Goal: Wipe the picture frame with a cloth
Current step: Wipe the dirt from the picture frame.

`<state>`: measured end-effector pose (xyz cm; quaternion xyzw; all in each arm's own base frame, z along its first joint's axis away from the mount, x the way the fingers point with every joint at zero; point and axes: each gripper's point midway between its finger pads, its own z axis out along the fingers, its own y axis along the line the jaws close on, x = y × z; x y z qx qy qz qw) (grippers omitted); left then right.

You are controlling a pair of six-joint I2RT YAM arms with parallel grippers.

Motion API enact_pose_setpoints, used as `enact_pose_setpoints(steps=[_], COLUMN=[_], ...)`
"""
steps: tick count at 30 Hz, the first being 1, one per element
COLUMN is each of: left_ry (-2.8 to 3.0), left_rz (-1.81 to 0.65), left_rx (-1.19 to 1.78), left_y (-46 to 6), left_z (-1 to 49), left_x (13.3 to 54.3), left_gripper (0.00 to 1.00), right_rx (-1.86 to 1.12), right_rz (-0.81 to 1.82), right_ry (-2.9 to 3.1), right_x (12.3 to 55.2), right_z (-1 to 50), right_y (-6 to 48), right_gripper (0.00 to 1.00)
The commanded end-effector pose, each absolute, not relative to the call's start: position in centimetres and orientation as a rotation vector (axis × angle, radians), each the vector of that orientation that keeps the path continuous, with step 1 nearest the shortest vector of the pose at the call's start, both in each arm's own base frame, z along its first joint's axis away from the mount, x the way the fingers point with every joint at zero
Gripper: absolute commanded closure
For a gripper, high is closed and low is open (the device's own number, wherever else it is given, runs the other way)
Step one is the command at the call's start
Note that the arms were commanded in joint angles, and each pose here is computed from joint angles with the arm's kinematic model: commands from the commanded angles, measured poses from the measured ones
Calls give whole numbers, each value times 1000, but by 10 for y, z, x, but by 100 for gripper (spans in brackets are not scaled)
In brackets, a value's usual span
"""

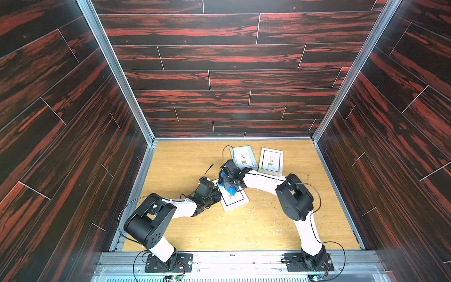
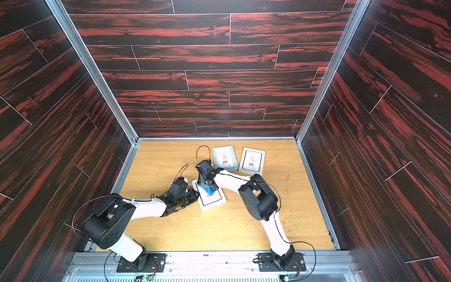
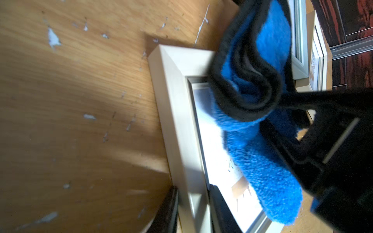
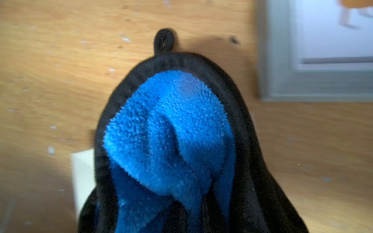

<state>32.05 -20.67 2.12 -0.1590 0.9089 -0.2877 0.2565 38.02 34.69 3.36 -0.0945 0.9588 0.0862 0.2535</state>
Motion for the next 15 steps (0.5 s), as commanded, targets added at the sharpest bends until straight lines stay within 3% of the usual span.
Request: enact_pose_setpoints(steps=[1, 9, 15], left_ry=[2768, 2767, 2769], left_rz=[-474, -383, -447], left_rx=[-487, -405, -342], left_y=[-163, -157, -172], left_z=[-42, -32, -17], left_x=[260, 270, 282], left_gripper=[71, 70, 70], right_rx=[-252, -278, -249], right_rz=[165, 265, 325], right_ry=[2654, 2703, 2626], right_x=[365, 310, 310], right_z=[30, 30, 61], right_y=[314, 307, 299], right_gripper=[100, 100, 100])
